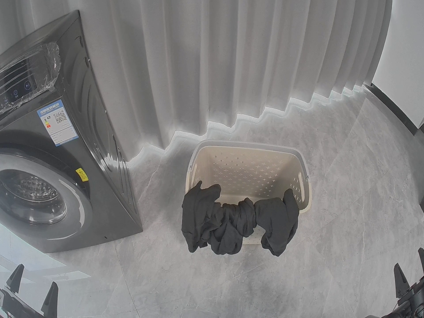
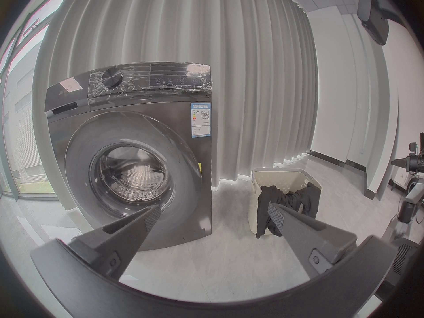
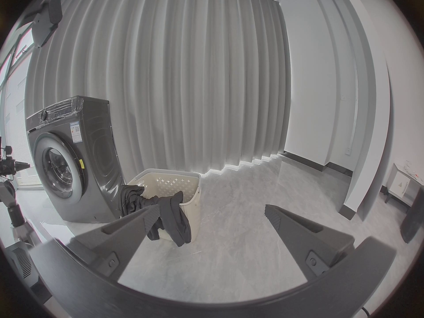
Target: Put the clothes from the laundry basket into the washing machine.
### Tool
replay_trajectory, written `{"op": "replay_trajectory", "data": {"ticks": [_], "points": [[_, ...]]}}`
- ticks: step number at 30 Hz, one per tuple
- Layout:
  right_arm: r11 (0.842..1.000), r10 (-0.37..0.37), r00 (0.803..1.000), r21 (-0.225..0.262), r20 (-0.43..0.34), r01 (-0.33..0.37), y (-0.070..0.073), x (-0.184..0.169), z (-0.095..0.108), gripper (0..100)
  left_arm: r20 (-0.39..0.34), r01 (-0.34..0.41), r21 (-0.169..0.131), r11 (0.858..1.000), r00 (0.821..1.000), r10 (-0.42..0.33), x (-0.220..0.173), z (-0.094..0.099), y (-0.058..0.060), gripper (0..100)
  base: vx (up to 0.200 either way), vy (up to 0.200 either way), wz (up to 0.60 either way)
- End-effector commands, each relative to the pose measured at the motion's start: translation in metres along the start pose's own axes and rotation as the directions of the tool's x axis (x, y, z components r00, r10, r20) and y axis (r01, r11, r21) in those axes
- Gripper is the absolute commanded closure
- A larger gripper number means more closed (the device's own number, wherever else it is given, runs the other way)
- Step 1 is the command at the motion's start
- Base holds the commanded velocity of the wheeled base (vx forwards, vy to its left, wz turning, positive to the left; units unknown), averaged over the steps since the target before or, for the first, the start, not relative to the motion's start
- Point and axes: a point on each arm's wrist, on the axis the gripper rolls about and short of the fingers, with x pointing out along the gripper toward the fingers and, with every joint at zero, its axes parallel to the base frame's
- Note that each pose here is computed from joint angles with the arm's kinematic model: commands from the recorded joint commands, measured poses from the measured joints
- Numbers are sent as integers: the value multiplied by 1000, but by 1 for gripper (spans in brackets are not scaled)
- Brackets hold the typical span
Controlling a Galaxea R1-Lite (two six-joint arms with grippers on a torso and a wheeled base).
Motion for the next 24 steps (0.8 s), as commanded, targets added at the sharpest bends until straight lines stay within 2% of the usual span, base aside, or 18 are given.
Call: {"op": "replay_trajectory", "data": {"ticks": [1,7,16,22,24], "points": [[1000,3,1000,0,-4,-3,0,0,-5,0,-1,0,0,1000,1000,0,0,-5,0,0,0,0,0],[1000,0,1000,0,-4,0,0,0,-5,0,-1,-1,0,1000,1000,1,0,-5,0,0,0,0,0],[1000,0,1000,0,-4,0,0,0,-5,0,-1,-1,0,1000,1000,1,0,-5,0,0,200,0,0],[1000,1,1000,0,-4,-1,0,0,-5,0,-1,-1,0,1000,1000,1,0,-5,0,0,0,0,0],[1000,1,1000,0,-4,-1,0,0,-5,0,-1,-1,0,1000,1000,1,0,-5,0,0,0,-200,0]]}}
